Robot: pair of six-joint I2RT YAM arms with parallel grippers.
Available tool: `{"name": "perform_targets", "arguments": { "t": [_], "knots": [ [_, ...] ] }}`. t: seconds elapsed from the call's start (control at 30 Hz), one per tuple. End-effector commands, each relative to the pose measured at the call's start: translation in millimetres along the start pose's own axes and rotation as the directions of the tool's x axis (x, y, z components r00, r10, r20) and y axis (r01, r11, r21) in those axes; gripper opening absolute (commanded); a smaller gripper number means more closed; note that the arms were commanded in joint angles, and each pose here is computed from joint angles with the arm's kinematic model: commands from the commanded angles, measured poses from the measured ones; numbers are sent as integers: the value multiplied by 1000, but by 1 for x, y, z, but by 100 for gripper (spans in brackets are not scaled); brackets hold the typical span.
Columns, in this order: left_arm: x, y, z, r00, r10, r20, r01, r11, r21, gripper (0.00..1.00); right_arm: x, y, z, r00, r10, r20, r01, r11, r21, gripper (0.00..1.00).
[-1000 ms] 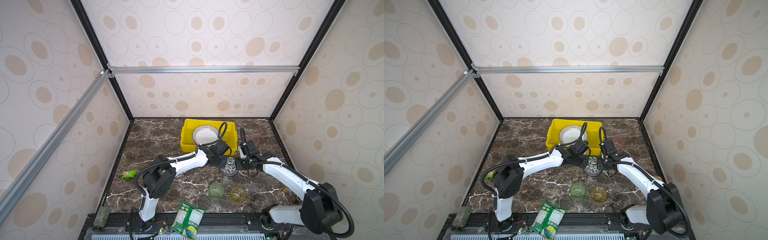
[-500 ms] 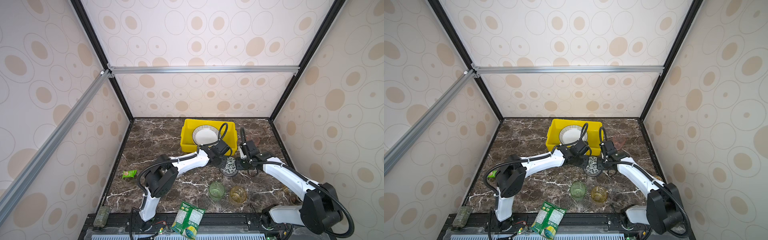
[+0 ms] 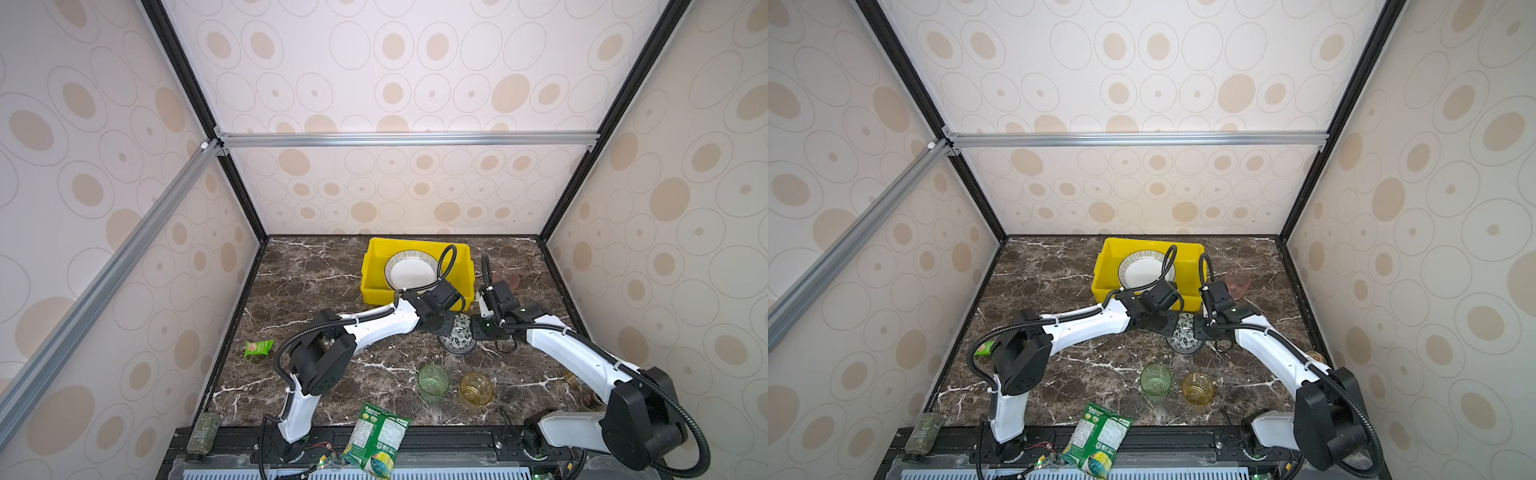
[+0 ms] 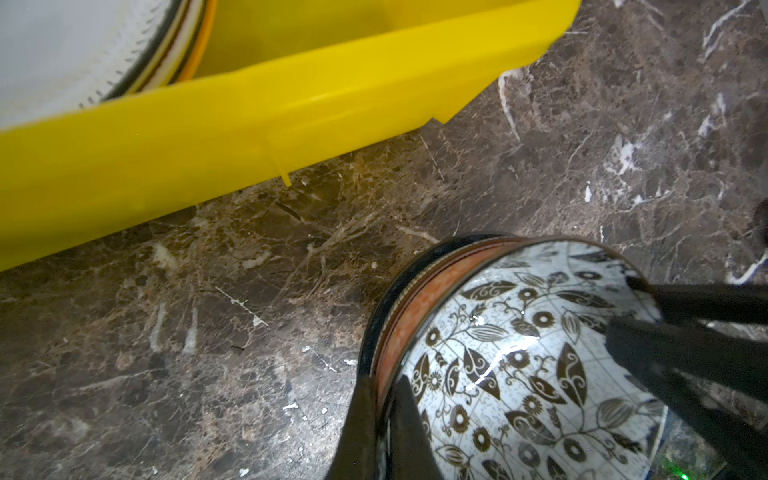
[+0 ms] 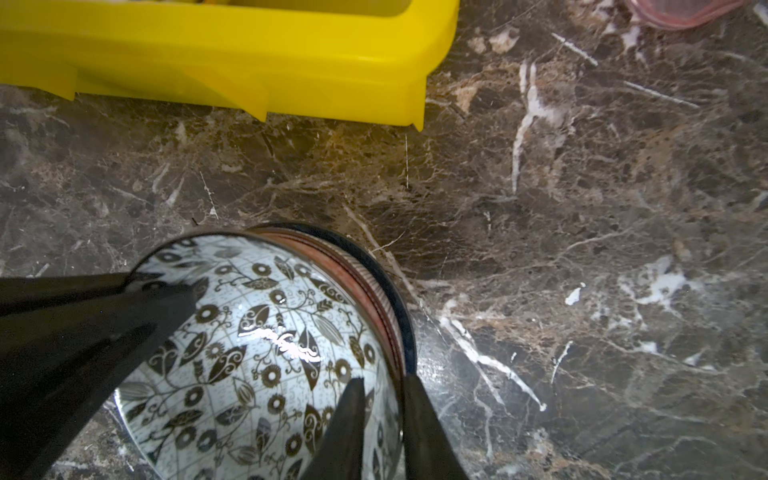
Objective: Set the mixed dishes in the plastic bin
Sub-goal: 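Lift the floral bowl with the left gripper while the right gripper withdraws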
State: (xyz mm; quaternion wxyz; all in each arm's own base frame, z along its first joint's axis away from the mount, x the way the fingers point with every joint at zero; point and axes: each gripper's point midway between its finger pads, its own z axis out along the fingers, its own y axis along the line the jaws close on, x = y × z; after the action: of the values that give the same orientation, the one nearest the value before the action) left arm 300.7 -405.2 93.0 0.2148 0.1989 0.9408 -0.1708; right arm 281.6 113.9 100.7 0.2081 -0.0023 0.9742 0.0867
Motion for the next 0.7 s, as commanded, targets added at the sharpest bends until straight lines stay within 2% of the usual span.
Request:
{"name": "perform_targets", "arguments": {
  "t": [0.0, 0.67],
  "knots": [
    [-13, -14, -17, 999, 11, 46, -12, 1000, 23, 0, -2, 1, -11, 1000, -3, 27, 3, 1000, -13, 23],
    [-43, -15, -68, 985, 14, 174, -18, 1000, 20, 0, -21, 10, -51, 985, 4, 170, 9, 997, -73, 28]
  ]
}}
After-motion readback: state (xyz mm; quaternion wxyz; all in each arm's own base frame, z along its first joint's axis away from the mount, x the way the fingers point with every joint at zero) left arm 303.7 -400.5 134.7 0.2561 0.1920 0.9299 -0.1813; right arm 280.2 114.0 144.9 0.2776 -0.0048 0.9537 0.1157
